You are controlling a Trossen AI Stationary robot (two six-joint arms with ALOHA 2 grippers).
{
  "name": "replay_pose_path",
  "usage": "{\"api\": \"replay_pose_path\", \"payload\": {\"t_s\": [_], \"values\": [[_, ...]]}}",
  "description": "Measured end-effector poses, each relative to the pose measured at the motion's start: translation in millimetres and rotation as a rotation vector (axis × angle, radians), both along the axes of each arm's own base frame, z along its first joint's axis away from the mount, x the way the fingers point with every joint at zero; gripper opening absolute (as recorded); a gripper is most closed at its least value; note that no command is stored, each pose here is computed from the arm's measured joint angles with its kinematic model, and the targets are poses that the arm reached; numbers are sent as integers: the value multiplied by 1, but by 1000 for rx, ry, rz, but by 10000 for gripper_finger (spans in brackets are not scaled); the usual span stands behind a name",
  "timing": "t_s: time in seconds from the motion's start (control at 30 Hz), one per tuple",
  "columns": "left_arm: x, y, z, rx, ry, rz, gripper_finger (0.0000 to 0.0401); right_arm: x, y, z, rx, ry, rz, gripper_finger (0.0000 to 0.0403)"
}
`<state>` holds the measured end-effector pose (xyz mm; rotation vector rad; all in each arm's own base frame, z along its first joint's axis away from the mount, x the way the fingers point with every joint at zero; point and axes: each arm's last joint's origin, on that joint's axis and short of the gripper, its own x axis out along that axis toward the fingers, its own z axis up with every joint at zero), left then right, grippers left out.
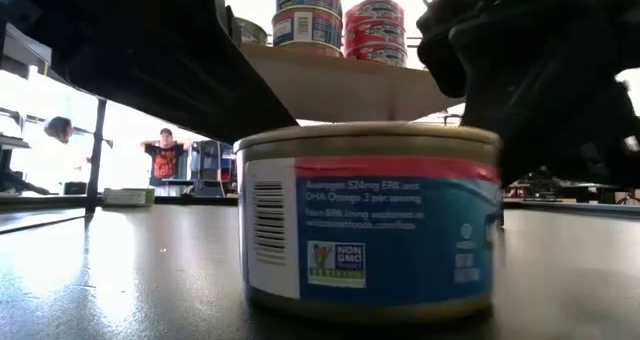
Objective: Stack canned seafood by type on shelf
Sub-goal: Stack the blue tuna can on the top of the other blue tuna can on the shelf
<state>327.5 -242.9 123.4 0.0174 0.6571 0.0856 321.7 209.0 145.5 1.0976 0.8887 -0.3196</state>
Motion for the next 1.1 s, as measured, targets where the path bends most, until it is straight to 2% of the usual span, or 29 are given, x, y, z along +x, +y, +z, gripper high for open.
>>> {"api": "replay_pose_path", "payload": {"t_s": [0.23, 0.37, 0.5, 0.63, 0.73, 0.83, 0.97, 1.1], "values": [[5, -1, -7, -29, -35, 20, 0, -6, 14, 6, 53, -25, 19, 0], [12, 5, -8, -4, -53, 14, 0, -8, 21, 21, 94, -86, -9, 0], [14, 14, -17, -4, 10, -5, 0, -9, 19, 32, 77, -149, -63, 0], [20, 17, -10, -50, -12, -6, 0, -10, 20, 38, 88, -163, -57, 0], [20, 19, -13, -30, 8, -5, 0, -11, 19, 36, 81, -150, -53, 0], [17, 22, -7, 1, 28, 2, 0, -13, 16, 44, 36, -177, -43, 0], [6, 32, 13, 81, 70, 74, 0, -21, 5, 74, -61, -257, -13, 0], [-8, 37, 26, 62, 140, 122, 0, -28, -7, 109, -207, -398, 91, 0]]}}
